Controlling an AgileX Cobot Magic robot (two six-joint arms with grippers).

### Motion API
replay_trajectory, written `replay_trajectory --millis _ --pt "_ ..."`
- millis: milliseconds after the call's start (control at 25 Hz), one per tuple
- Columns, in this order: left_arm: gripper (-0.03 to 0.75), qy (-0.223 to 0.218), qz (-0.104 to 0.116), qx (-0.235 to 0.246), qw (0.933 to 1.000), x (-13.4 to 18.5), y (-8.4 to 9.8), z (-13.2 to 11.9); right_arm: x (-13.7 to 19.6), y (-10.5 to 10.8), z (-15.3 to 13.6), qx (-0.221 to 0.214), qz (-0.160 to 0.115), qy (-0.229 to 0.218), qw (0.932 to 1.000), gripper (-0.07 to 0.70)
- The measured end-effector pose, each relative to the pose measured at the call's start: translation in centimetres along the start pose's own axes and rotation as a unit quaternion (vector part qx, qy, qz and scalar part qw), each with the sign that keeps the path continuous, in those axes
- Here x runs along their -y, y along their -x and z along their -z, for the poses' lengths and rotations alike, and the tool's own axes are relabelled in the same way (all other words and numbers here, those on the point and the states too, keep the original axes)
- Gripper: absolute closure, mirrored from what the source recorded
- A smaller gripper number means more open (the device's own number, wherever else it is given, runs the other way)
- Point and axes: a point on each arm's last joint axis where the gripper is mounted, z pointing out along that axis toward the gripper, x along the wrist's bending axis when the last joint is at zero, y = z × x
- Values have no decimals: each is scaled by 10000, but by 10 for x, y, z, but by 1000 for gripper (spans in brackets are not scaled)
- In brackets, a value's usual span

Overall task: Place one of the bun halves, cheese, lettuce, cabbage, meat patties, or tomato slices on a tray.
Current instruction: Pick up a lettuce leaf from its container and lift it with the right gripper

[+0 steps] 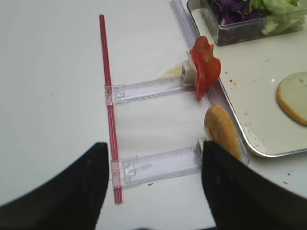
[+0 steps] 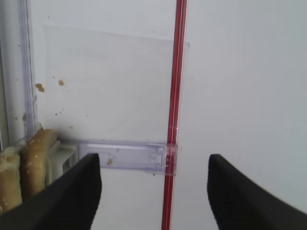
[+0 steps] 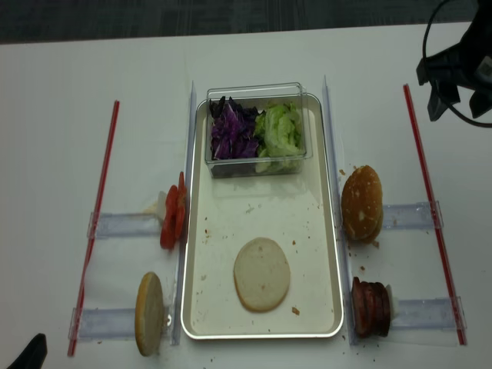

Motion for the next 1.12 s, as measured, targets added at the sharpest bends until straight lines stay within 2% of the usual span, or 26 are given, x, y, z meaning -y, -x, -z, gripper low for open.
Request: replay_trajectory --millis 400,880,1000,1120 --pt "286 0 0 0 10000 0 0 0 -55 4 -29 -109 -28 -45 9999 153" --pt "286 0 0 0 10000 0 0 0 -91 8 -49 -114 -6 -37 9999 178" --pt "286 0 0 0 10000 0 0 0 -94 1 -54 -112 81 -83 9999 178" --pt "286 0 -1 -2 10000 0 0 0 -95 -14 -54 -122 270 -69 9995 181"
